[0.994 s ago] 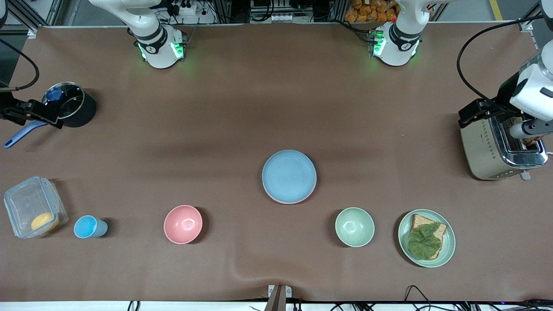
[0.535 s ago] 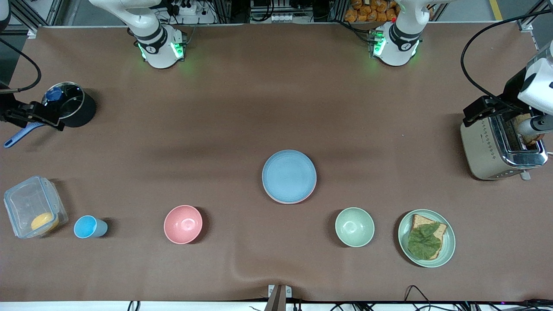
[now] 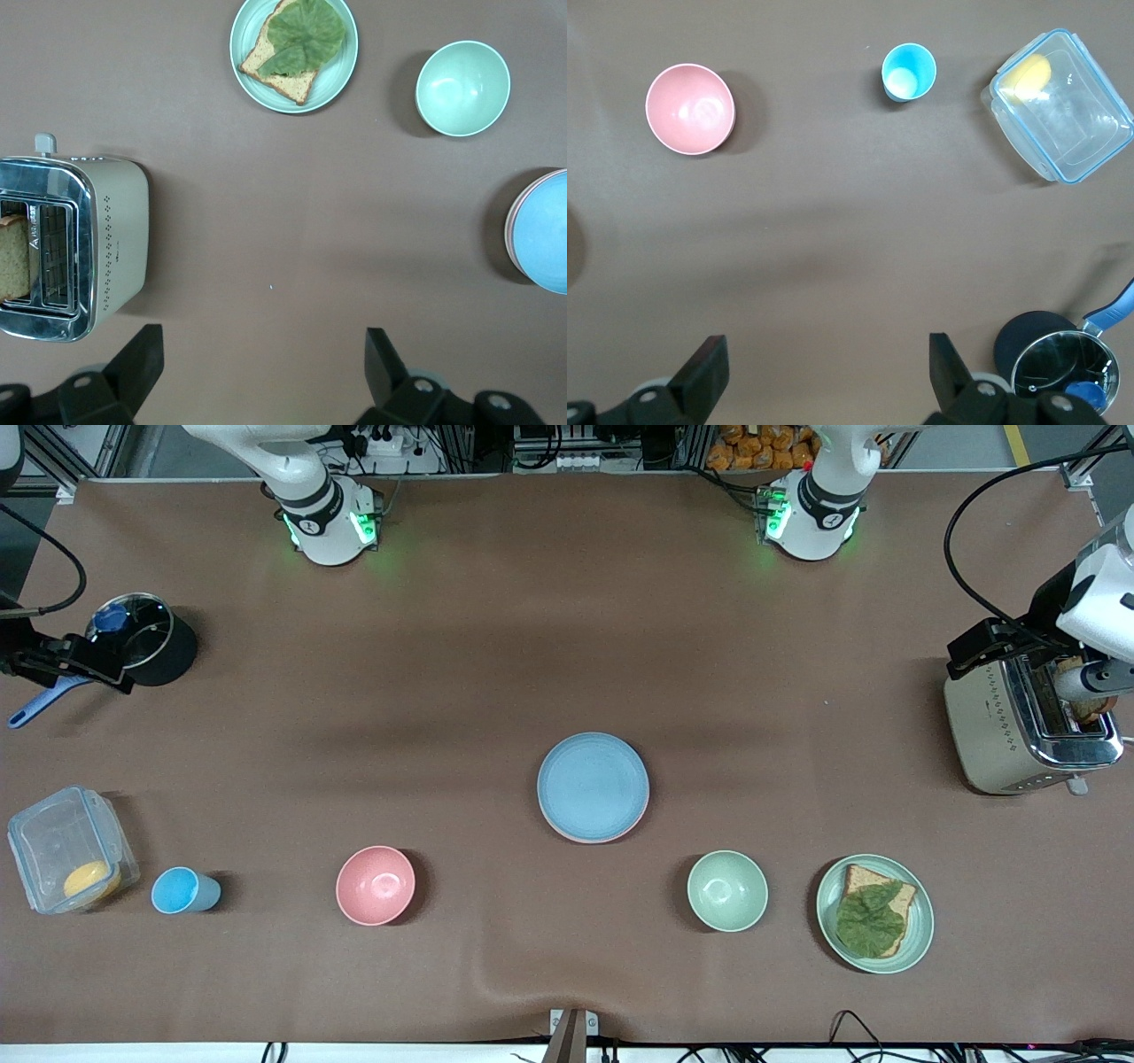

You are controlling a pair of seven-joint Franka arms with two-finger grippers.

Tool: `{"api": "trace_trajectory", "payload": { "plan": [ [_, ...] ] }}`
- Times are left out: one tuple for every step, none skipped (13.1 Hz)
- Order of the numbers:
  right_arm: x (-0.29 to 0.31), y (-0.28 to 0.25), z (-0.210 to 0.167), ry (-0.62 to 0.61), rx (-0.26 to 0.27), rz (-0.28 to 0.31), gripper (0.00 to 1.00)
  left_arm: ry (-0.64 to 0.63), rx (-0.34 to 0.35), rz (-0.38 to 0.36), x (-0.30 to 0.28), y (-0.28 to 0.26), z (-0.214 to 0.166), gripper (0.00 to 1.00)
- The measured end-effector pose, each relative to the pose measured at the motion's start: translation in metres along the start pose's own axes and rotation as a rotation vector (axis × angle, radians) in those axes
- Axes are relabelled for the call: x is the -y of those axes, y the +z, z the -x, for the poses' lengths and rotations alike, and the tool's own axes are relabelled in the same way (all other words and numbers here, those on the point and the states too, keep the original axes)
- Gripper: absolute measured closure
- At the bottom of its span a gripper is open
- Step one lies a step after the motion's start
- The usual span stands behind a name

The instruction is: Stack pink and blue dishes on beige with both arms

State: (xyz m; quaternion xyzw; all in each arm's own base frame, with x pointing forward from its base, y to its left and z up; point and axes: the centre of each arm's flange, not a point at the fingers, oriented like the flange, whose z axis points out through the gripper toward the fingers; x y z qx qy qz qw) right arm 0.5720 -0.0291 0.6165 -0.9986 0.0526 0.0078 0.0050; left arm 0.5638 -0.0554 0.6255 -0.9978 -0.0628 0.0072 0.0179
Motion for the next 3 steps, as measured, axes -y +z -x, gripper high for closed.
{"api": "trace_trajectory", "payload": {
  "plan": [
    [0.0, 0.0, 0.0, 0.0, 0.0, 0.0, 0.0, 0.0, 0.0, 0.0, 0.0, -0.0002, 0.0001, 0.0],
    [0.0, 0.0001, 0.0, 0.0, 0.0, 0.0, 0.0, 0.0, -0.003, 0.001, 0.0001, -0.0019, 0.0001, 0.0],
    [0.0, 0.0001, 0.0, 0.0, 0.0, 0.0, 0.0, 0.0, -0.006, 0.001, 0.0003, -0.0048, 0.0005, 0.0]
  ]
}}
